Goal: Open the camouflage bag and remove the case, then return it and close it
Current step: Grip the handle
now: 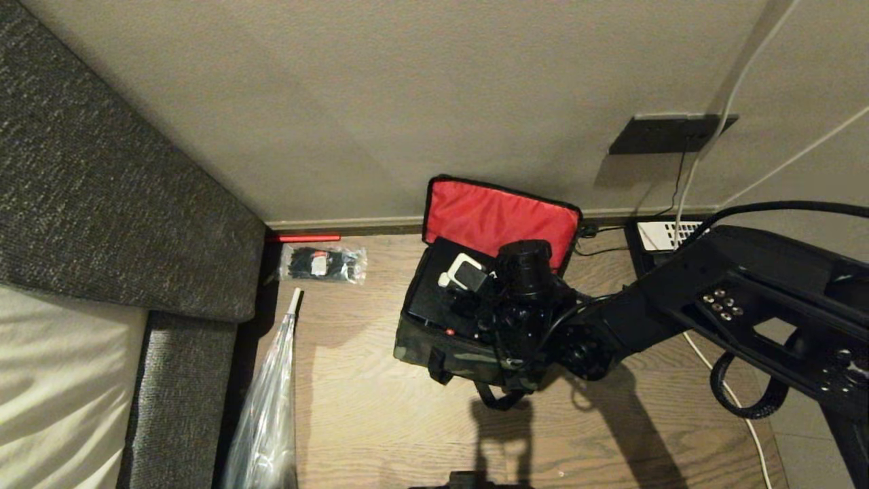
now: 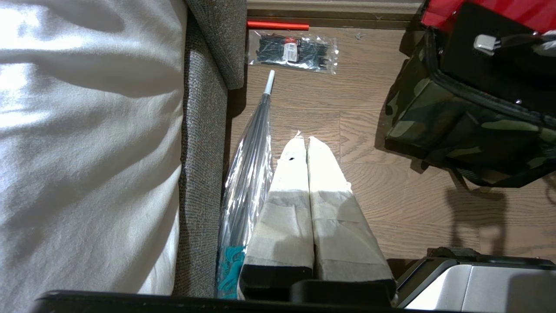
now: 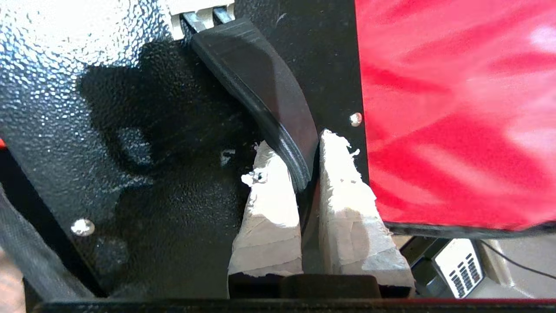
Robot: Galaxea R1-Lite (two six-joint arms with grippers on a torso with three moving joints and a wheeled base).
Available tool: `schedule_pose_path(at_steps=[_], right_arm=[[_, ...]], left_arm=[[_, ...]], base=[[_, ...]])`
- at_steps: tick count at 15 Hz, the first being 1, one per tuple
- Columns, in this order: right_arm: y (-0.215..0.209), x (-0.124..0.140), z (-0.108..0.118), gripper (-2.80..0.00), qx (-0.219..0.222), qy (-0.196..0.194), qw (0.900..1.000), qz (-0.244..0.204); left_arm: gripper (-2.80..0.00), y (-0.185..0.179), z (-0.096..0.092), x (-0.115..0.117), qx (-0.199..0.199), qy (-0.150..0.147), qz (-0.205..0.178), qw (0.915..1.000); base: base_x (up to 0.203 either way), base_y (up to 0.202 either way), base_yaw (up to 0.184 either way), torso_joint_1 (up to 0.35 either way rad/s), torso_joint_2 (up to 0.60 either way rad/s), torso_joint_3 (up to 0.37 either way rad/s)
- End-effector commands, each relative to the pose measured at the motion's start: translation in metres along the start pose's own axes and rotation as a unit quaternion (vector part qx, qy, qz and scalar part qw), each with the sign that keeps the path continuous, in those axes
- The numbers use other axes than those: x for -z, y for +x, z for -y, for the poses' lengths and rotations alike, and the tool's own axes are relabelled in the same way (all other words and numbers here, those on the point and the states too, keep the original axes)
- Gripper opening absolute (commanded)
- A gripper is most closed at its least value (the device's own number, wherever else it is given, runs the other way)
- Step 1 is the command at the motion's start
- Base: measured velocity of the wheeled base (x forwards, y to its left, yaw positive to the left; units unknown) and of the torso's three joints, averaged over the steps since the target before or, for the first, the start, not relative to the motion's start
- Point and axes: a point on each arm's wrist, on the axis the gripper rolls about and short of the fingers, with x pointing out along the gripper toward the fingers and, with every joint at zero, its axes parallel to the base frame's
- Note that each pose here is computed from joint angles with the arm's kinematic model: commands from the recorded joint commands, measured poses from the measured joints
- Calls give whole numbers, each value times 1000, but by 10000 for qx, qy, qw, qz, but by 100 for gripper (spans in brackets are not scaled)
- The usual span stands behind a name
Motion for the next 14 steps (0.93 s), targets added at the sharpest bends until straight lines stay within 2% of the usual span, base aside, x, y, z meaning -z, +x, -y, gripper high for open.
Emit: schedule_pose_path(at_steps=[1,2,4,12,14], right_arm=[[10,12,-13,-280,-31,-59,9999,-106],[11,13,-15,-280,-27,-59,9999,-104],[20,25,-35,-280,-153,-141,9995,-221],[22,33,-44,-280,-211,-170,9991,-336],[24,45,-58,-280,-331,-245,9982,-437]], left_arm=[[-280,0,0,1,-4,-1,-5,10000],[-280,0,0,1,-4,-1,-5,10000],[-280,0,0,1,-4,-1,-5,10000],[-280,0,0,1,-4,-1,-5,10000],[-280,0,0,1,-4,-1,-5,10000]], base=[[0,0,0,0,0,0],[0,0,0,0,0,0],[0,0,0,0,0,0],[0,0,0,0,0,0],[0,0,0,0,0,0]])
